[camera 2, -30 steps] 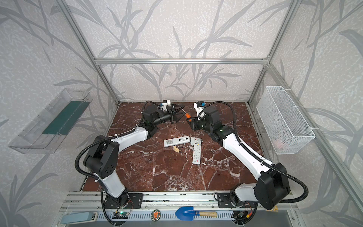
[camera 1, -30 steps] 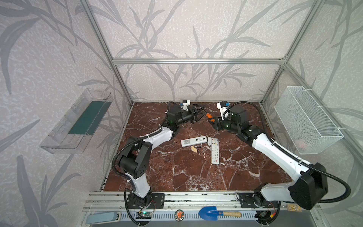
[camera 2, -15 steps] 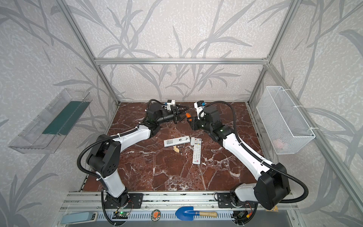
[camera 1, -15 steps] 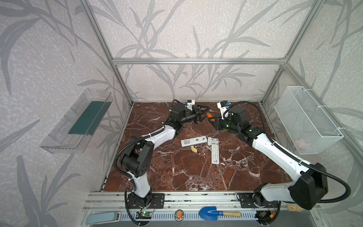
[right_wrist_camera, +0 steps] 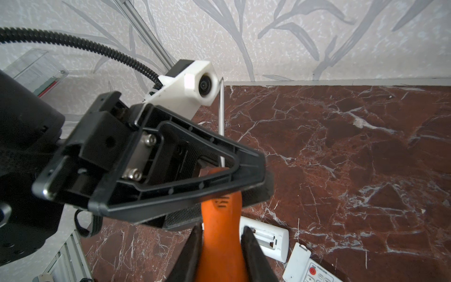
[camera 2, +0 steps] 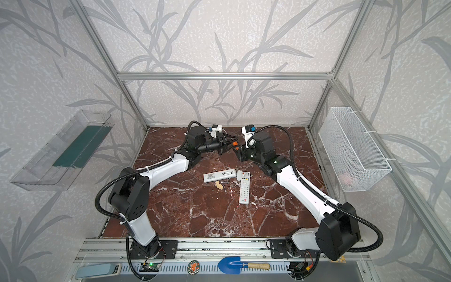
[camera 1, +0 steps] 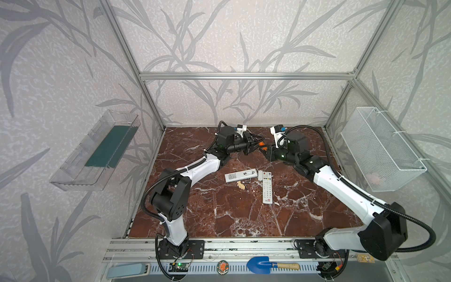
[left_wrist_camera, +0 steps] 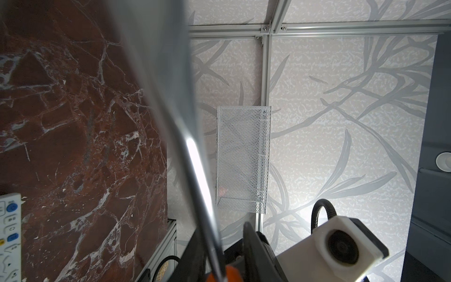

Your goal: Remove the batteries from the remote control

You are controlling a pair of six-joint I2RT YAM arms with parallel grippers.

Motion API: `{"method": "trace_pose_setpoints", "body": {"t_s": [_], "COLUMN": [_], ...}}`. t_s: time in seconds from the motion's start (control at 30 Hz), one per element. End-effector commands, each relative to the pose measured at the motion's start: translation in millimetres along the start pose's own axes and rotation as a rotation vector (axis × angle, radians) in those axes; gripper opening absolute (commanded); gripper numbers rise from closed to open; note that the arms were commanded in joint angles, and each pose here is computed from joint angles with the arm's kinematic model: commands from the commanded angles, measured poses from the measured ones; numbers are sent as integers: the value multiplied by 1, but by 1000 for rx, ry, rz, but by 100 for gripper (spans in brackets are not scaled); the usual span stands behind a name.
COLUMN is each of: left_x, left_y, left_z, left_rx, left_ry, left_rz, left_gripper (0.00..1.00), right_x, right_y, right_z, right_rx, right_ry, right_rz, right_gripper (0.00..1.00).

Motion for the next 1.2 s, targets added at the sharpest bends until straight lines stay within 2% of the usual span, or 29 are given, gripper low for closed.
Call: {"method": "trace_pose_setpoints", "body": {"t_s": [0.0, 0.1, 0.2, 0.3, 0.43, 0.5, 0.67, 0.77, 0.83, 0.87, 0.97, 1.07, 1.17], "left_x": [-6, -7, -8, -9, -9, -10, -21, -26, -30, -30, -33, -38, -43], "left_y": [-12, -10, -9, -5, 12, 23, 56, 69, 76, 79, 86, 84, 84], "left_z": [-3, -2, 0, 2, 11, 20, 46, 66, 82, 90, 113, 126, 134], "left_rx": [-29, -25, -22, -5, 62, 119, 350, 488, 593, 651, 798, 854, 889], "left_ry": [25, 22, 16, 15, 12, 16, 81, 127, 162, 177, 220, 229, 253], "left_rz": [-15, -10, -7, -5, 0, -6, -66, -113, -151, -177, -209, -189, -180], "left_gripper": [18, 11, 7, 6, 4, 4, 3, 3, 3, 3, 4, 3, 3], "right_x": [10, 9, 8, 6, 6, 7, 7, 7, 9, 11, 16, 16, 0], "right_y": [10, 9, 9, 7, -2, -8, -34, -53, -59, -59, -47, -37, -41], "right_z": [7, 7, 9, 15, 32, 45, 75, 85, 88, 89, 89, 87, 84], "right_rx": [26, 26, 20, 2, -54, -81, -120, -92, -64, -58, -82, -93, -132], "right_ry": [-44, -40, -34, -22, -31, -43, -59, -62, -62, -63, -48, -34, -6], "right_rz": [18, 13, 10, 21, 32, 19, -151, -275, -304, -287, -135, -86, -89], "right_gripper": [3, 16, 41, 59, 82, 100, 100, 100, 100, 100, 99, 99, 99]}}
Point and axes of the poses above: each gripper's point midway between its finger pads, its own z axis back along the fingers, its own y axis along the line the jaws close on, x = y × z, the point moved 1 cm from there along z, back along the fingers, and after that the axes turned 10 degrees about -z, right-handed, at the moved point
